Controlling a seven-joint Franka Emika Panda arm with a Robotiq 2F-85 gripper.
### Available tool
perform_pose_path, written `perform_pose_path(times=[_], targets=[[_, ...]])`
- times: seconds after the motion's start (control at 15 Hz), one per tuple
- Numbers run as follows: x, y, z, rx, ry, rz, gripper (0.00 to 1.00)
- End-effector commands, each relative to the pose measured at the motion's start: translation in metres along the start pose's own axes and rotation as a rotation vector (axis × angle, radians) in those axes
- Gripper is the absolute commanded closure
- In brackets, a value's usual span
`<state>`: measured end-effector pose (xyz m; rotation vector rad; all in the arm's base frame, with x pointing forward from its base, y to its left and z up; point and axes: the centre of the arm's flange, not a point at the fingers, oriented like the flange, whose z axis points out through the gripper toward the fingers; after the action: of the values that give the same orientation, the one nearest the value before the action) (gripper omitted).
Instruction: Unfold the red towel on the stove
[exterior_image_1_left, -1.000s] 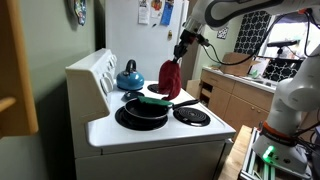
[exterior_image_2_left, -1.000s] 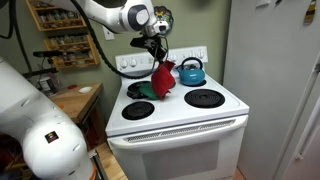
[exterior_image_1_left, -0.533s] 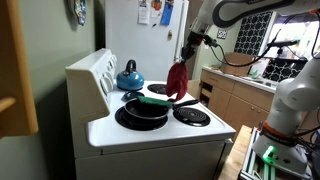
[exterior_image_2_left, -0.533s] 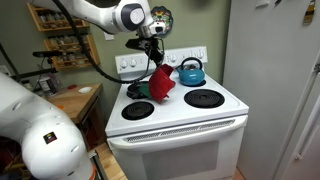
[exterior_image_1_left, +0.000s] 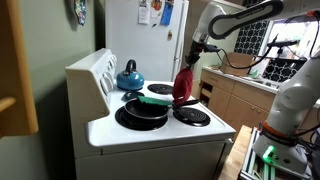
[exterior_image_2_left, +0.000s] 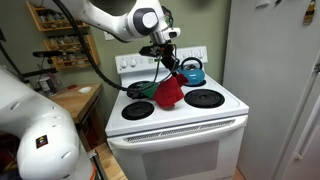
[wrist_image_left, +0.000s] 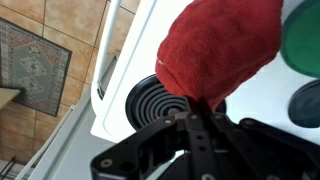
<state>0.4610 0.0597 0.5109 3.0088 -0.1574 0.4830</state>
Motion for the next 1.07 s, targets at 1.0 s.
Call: perform_pose_path(times=[1.0], targets=[[0.095, 0.056, 0.146, -0.051, 0.188, 0.039, 0.71]])
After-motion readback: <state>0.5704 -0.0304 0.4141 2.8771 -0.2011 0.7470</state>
